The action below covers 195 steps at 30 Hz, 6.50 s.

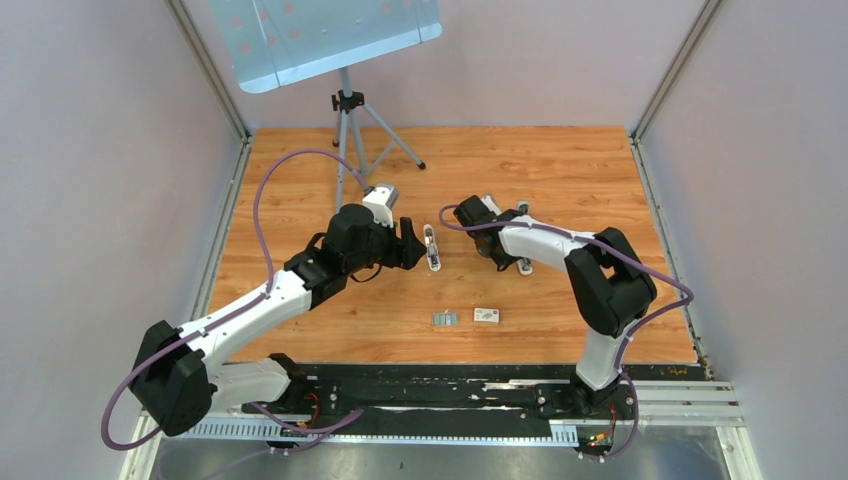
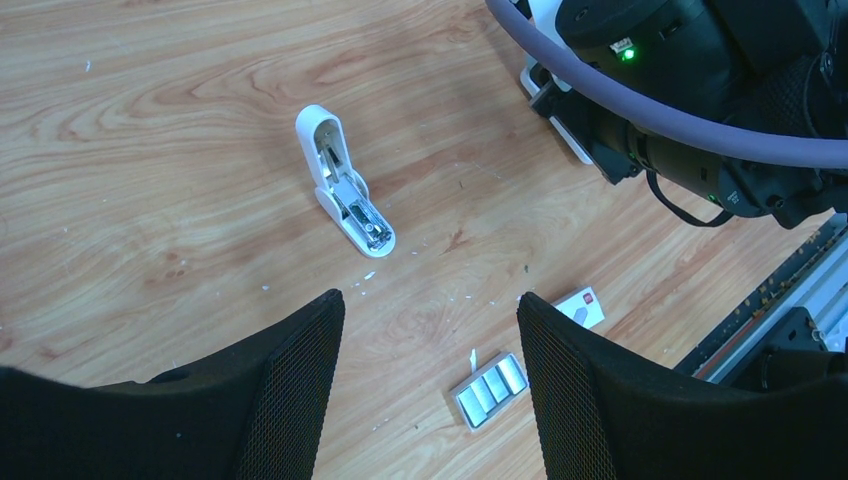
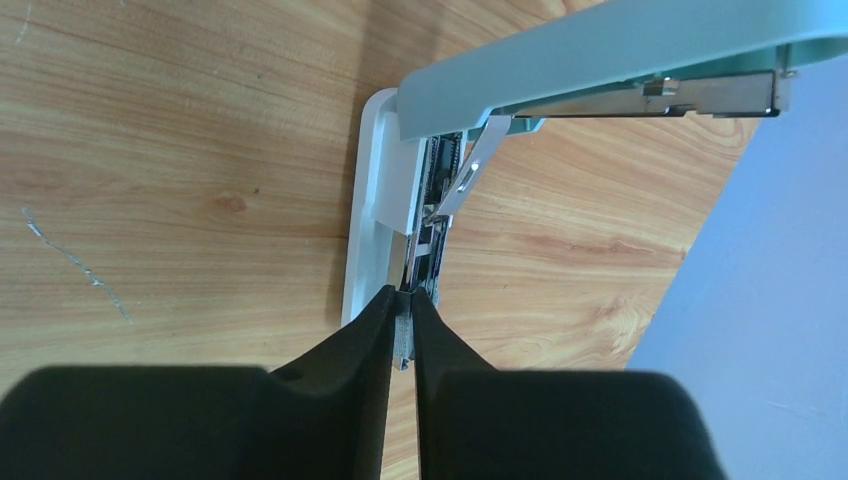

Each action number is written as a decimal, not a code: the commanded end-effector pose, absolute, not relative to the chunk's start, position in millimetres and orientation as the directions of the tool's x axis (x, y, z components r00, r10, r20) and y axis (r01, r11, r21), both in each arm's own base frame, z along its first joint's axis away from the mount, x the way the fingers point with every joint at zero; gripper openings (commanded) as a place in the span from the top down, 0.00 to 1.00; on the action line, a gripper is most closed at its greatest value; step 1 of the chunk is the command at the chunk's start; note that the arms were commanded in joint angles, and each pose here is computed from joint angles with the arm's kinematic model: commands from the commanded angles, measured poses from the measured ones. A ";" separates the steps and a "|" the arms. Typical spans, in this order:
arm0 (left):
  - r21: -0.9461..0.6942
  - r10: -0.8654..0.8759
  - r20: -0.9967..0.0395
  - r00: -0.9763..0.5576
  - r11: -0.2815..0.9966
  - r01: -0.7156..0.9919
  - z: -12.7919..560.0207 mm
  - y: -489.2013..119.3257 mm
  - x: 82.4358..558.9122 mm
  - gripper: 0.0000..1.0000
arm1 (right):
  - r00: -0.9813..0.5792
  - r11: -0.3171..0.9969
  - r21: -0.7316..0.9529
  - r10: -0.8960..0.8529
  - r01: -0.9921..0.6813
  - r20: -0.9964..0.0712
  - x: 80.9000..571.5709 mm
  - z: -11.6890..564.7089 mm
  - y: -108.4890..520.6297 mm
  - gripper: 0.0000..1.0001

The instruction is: Load the staples into the stapler

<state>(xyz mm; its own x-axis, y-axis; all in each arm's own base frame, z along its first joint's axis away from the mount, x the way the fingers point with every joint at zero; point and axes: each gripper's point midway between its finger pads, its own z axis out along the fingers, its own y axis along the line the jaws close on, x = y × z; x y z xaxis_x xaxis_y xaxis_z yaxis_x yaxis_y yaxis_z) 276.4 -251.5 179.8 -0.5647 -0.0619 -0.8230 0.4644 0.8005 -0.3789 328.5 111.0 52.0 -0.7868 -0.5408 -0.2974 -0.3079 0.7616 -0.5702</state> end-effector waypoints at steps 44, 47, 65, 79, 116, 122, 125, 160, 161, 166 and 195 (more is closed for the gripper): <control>-0.367 -0.059 -0.825 -0.562 0.813 0.452 175.9 -244.7 279.4 0.32 | -0.799 0.968 -0.092 -0.244 -0.233 -0.550 345.1 72.7 105.0 0.53; -0.379 -0.060 -0.817 -0.573 0.806 0.456 172.9 -247.9 278.7 0.33 | -0.795 0.963 -0.059 -0.251 -0.263 -0.553 352.1 69.8 107.8 0.51; -0.376 -0.045 -0.804 -0.593 0.811 0.448 165.1 -248.4 279.2 0.34 | -0.827 0.969 -0.049 -0.232 -0.242 -0.512 366.3 46.0 104.7 0.48; -0.362 -0.040 -0.808 -0.588 0.822 0.441 165.8 -241.7 276.4 0.34 | -0.840 0.972 -0.057 -0.225 -0.227 -0.494 370.3 35.0 103.8 0.75; -0.283 -0.016 -0.836 -0.549 0.869 0.405 177.0 -209.7 266.3 0.34 | -0.738 0.084 0.861 0.478 -0.502 -0.477 342.5 195.0 218.4 0.92; -0.294 -0.026 -0.837 -0.547 0.864 0.409 175.6 -210.9 265.0 0.34 | -0.764 0.054 0.879 0.471 -0.473 -0.440 345.0 198.7 220.0 0.92; -0.384 -0.077 -0.831 -0.551 0.796 0.467 184.1 -232.8 261.6 0.34 | -0.771 0.031 0.868 0.445 -0.495 -0.456 339.3 211.2 223.6 0.91; -0.756 -0.319 -0.645 -0.694 0.139 0.639 242.7 -378.3 275.7 0.55 | -0.791 -0.059 0.834 0.360 -0.549 -0.495 294.4 251.3 245.8 0.88; -0.757 -0.318 -0.644 -0.695 0.141 0.637 241.4 -378.5 276.1 0.61 | -0.793 -0.056 0.836 0.357 -0.545 -0.493 294.3 248.7 245.8 0.87; -0.769 -0.297 -0.638 -0.711 0.200 0.607 224.4 -377.2 280.1 0.91 | -0.802 -0.032 0.849 0.347 -0.527 -0.485 295.6 229.9 244.8 0.73; -0.587 -0.112 -0.684 -0.721 0.671 0.453 123.3 -363.8 325.9 1.00 | -0.880 0.109 0.993 0.466 -0.046 -0.092 300.6 75.1 206.4 0.37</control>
